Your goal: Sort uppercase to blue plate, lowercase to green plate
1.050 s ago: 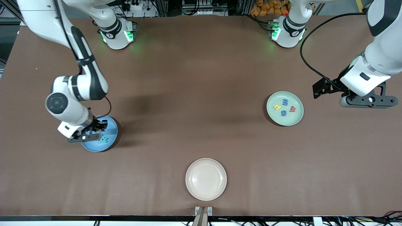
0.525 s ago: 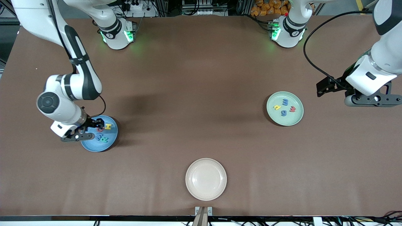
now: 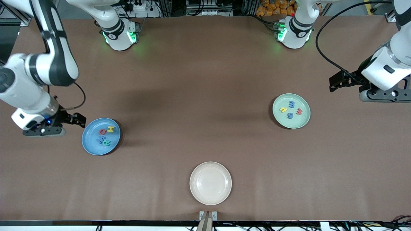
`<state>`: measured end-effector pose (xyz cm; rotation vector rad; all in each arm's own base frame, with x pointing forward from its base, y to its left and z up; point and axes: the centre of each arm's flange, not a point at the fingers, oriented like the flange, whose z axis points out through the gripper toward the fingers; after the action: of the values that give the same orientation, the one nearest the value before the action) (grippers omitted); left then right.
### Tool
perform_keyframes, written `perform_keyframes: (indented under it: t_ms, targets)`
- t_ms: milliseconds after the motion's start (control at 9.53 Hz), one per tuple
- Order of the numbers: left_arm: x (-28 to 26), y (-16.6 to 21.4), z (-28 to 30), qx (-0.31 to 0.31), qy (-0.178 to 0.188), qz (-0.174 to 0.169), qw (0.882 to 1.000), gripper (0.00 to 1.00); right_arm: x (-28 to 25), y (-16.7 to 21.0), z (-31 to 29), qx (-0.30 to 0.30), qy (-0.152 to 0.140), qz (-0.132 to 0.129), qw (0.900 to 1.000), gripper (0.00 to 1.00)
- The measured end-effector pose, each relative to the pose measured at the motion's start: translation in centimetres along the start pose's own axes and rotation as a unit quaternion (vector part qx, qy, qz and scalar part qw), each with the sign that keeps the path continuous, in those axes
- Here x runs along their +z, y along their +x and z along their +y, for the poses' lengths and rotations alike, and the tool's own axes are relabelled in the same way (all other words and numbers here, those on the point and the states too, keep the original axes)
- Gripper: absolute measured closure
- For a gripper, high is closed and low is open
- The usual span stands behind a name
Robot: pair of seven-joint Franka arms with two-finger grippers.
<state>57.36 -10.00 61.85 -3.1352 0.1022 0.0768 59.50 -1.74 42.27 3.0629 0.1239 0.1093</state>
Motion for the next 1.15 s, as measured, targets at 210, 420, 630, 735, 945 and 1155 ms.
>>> perform_keyframes:
  t_ms: [210,420,630,735,945,1155]
  targets:
    - [0.0,0.0,0.0,0.0,0.0,0.0,1.0,0.0,-8.0,0.2,-0.7,-0.006,0.002,-0.009,1.0,0.0]
    - [0.0,0.0,0.0,0.0,0.0,-0.001,1.0,0.0,-15.8,0.7,-2.0,-0.017,0.002,0.004,1.0,0.0]
    - [0.1,0.0,0.0,0.0,0.0,-0.001,1.0,0.0,-20.2,0.3,-2.7,-0.022,0.003,0.005,1.0,0.0]
    - [0.1,0.0,0.0,0.0,0.0,-0.001,1.0,0.0,-21.6,0.0,-2.7,-0.021,0.006,0.005,1.0,0.0]
    - [0.1,0.0,-0.2,-0.001,0.0,-0.002,1.0,0.0,-23.8,-0.6,-2.7,-0.017,0.028,0.014,0.999,0.0]
    - [0.1,0.1,-0.2,-0.002,0.0,-0.002,1.0,0.0,-25.6,-1.6,-2.5,-0.014,0.033,0.024,0.999,0.0]
